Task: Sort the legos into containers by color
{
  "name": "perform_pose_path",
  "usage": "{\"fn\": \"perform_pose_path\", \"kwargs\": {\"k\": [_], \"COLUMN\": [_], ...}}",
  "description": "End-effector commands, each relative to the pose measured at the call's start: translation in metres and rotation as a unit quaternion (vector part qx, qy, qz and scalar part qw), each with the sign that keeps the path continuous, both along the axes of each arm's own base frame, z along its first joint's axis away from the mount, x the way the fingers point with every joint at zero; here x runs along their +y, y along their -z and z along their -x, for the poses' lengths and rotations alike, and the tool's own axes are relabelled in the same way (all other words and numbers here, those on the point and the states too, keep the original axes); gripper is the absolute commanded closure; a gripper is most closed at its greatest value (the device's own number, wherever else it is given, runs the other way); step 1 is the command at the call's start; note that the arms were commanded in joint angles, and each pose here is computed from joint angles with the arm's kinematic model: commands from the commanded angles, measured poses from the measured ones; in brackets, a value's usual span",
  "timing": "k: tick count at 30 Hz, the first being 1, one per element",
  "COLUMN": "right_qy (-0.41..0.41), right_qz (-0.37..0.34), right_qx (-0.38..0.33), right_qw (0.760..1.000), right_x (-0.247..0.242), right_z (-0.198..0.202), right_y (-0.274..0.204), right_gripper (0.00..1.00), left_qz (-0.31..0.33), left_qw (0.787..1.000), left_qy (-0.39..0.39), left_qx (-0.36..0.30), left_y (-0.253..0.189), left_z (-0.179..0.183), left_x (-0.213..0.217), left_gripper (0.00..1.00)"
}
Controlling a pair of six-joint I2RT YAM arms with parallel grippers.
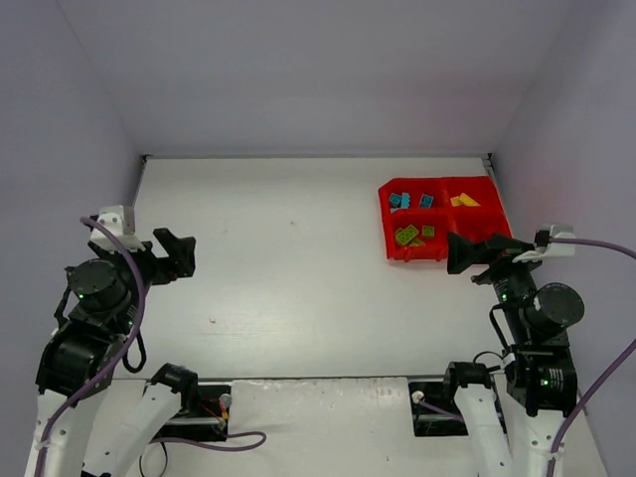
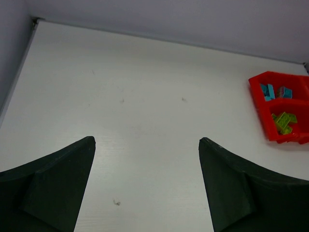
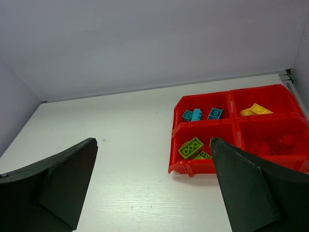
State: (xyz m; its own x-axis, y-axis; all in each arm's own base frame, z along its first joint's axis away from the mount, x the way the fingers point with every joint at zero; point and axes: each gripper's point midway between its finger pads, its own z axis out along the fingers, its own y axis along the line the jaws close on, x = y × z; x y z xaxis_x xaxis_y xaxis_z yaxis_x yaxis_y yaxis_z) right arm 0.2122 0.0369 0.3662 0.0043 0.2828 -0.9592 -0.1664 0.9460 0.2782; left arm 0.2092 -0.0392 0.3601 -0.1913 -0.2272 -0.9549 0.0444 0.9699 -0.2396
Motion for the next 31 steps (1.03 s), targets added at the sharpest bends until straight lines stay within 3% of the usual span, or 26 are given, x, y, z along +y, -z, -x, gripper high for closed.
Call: {"fn": "perform_pose_path", "kwargs": {"k": [1, 17, 31], "right_qy": [0.039, 0.054, 0.058], "right_qz": [0.000, -0.007, -0.001], "right_qx": [-0.026, -0.008, -0.012], "right_qw": [0.999, 0.998, 0.998], "right_x": [-0.013, -0.016, -0.017], "right_z": [0.000, 0.009, 0.012], "right_y": [-0.008, 0.026, 0.032], "right_gripper": [0.00, 0.00, 0.00], "left_qz": [0.007, 0.003, -0.019], "left_qw": [1.000, 0.999, 0.997], "left_qy": [-0.003, 0.000, 0.001], "left_qx": [0.023, 0.047, 0.079], "left_y": [0.021, 0.090, 0.106], "left_z": [-0.009, -0.021, -0.024], "left_x": [-0.004, -0.009, -0.008], "left_gripper": [0.19, 0.19, 0.19]}}
